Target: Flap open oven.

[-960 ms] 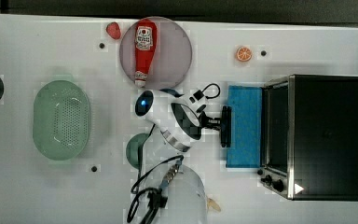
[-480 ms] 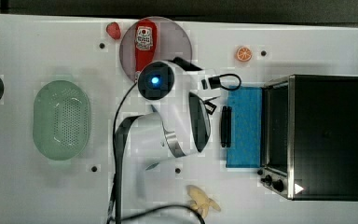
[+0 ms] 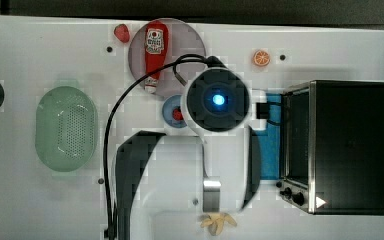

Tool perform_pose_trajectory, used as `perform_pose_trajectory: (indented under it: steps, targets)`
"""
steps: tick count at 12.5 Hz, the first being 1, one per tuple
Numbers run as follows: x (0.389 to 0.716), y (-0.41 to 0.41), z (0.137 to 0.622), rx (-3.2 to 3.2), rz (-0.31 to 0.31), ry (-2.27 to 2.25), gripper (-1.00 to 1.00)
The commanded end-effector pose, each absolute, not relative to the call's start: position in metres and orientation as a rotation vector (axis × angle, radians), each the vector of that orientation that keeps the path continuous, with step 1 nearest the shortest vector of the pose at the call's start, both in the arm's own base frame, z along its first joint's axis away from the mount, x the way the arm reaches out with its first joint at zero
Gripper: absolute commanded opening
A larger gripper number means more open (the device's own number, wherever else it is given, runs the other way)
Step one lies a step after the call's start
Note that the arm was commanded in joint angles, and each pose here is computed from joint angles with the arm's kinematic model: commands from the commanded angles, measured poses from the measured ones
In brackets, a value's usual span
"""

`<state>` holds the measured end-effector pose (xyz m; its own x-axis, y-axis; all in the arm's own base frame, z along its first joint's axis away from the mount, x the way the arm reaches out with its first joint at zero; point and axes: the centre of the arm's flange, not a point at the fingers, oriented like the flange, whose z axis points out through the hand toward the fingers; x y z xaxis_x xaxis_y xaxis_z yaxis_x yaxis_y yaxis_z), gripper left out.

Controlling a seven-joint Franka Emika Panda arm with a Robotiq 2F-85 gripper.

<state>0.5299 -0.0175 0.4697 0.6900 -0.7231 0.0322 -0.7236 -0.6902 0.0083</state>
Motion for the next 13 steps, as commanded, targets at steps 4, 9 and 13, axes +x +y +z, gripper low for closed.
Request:
perform_pose_trajectory:
  steps: [4,9,13]
  targets:
    - [0.482,-0.021,0.566,2.761,-0.112,-1.403,-0.65]
    - [0.481,-0.023,0.579,2.772,-0.079,-1.412,-0.65]
    - [0.484,-0.022,0.572,2.765,-0.096,-1.406,-0.65]
